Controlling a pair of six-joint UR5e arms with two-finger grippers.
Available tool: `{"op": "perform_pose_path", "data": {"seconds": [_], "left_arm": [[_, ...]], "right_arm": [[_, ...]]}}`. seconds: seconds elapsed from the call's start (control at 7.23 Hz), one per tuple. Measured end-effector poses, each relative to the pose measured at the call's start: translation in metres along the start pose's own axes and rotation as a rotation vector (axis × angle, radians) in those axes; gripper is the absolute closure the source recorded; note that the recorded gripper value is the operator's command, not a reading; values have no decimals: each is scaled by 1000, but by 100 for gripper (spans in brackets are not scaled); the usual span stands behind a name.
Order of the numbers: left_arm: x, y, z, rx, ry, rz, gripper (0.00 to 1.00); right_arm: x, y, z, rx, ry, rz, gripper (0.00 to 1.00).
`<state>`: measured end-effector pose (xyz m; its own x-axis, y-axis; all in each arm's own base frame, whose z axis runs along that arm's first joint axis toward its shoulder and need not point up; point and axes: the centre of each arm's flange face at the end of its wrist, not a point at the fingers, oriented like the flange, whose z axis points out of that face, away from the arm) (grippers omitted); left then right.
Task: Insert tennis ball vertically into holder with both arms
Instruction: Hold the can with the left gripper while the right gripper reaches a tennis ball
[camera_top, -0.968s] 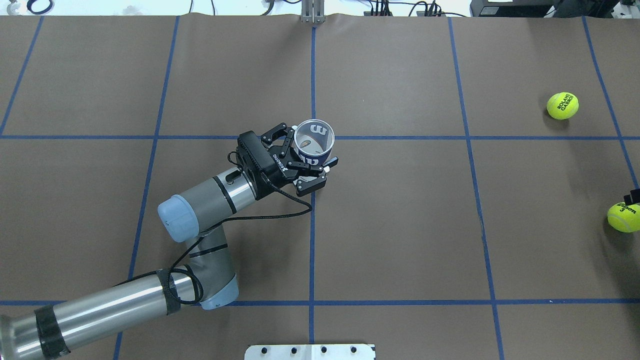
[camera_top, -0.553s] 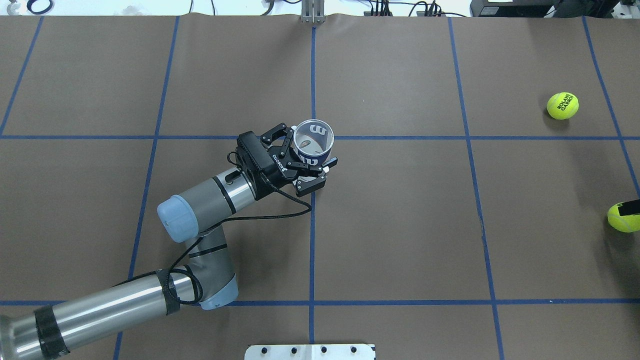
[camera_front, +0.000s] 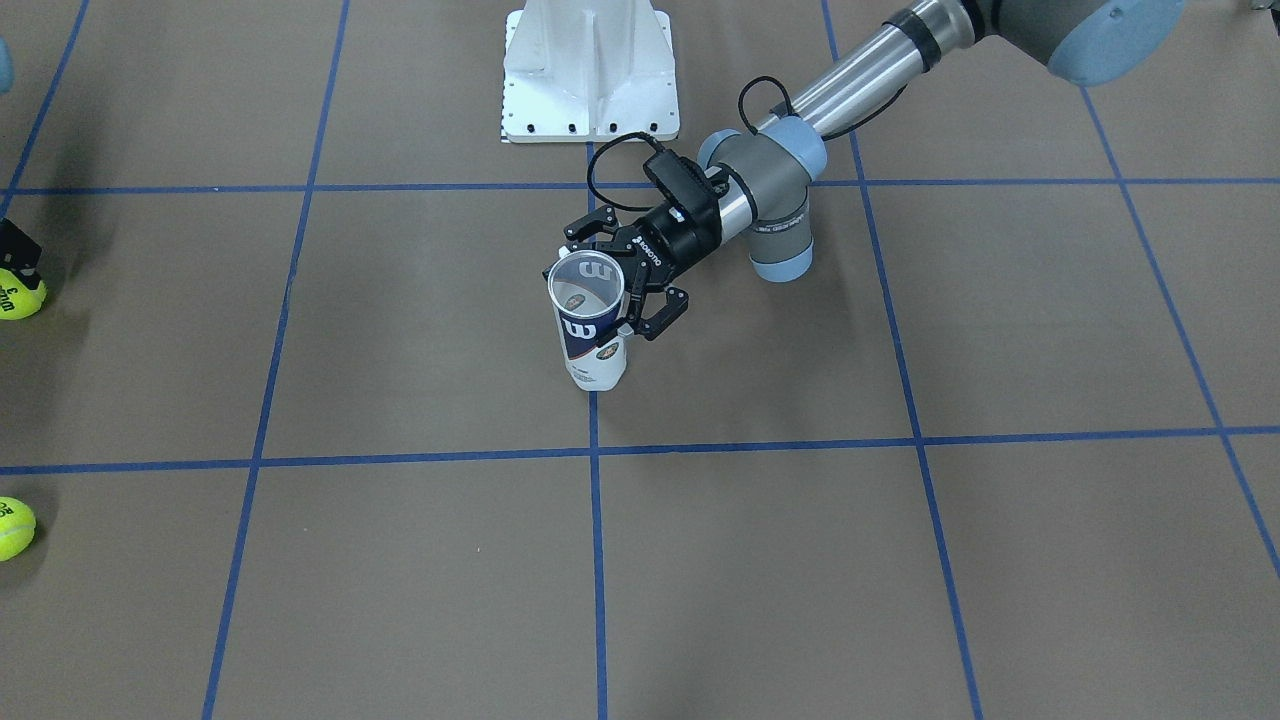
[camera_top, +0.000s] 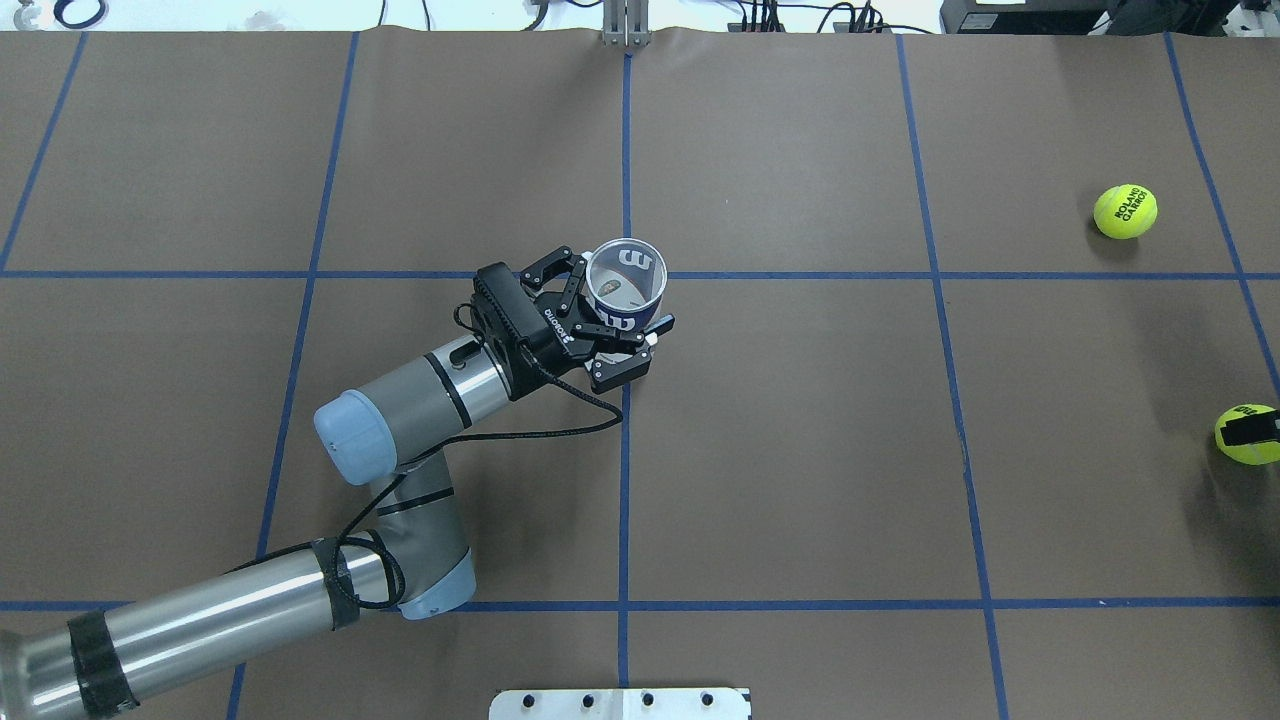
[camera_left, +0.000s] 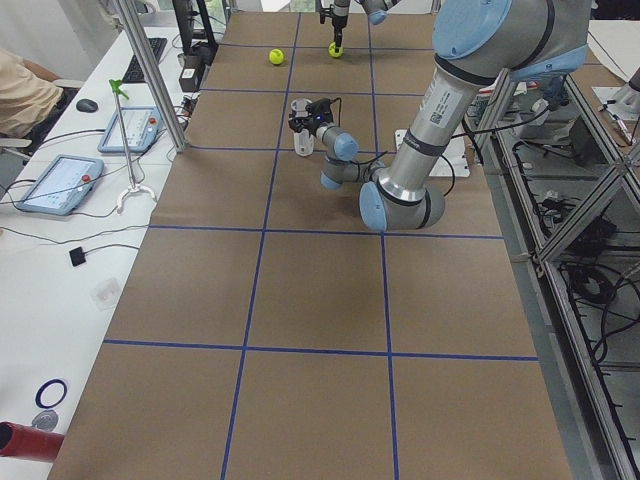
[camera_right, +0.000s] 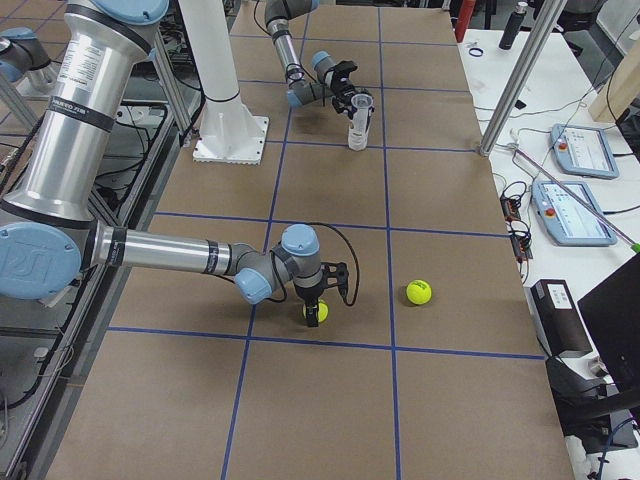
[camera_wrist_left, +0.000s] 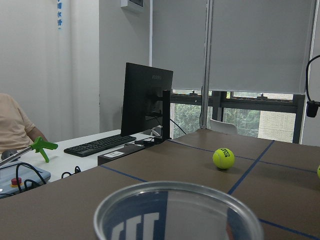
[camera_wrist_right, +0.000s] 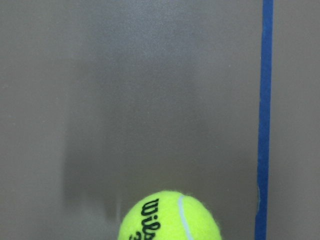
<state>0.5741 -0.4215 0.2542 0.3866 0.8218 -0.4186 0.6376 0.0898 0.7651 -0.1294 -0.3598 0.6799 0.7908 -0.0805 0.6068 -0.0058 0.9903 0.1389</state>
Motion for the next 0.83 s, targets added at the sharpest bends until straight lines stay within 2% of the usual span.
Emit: {"op": "perform_pose_path", "data": {"seconds": [0.28,0.42,0.69,0.83], "left_arm": [[0,0,0,0,0,0,1],[0,-1,0,2,1,0,1],[2,-4,0,9,4,-3,1],[2,-5,-1,12,5,-4,1]], "right_arm": [[-4,1,5,-3,10,-15,95],[-10,-4,3,1,1,-24,94],[-33,-27,-10,12,-70,-33,94],[-48,-56,-26,17,-126,-12,94]]}}
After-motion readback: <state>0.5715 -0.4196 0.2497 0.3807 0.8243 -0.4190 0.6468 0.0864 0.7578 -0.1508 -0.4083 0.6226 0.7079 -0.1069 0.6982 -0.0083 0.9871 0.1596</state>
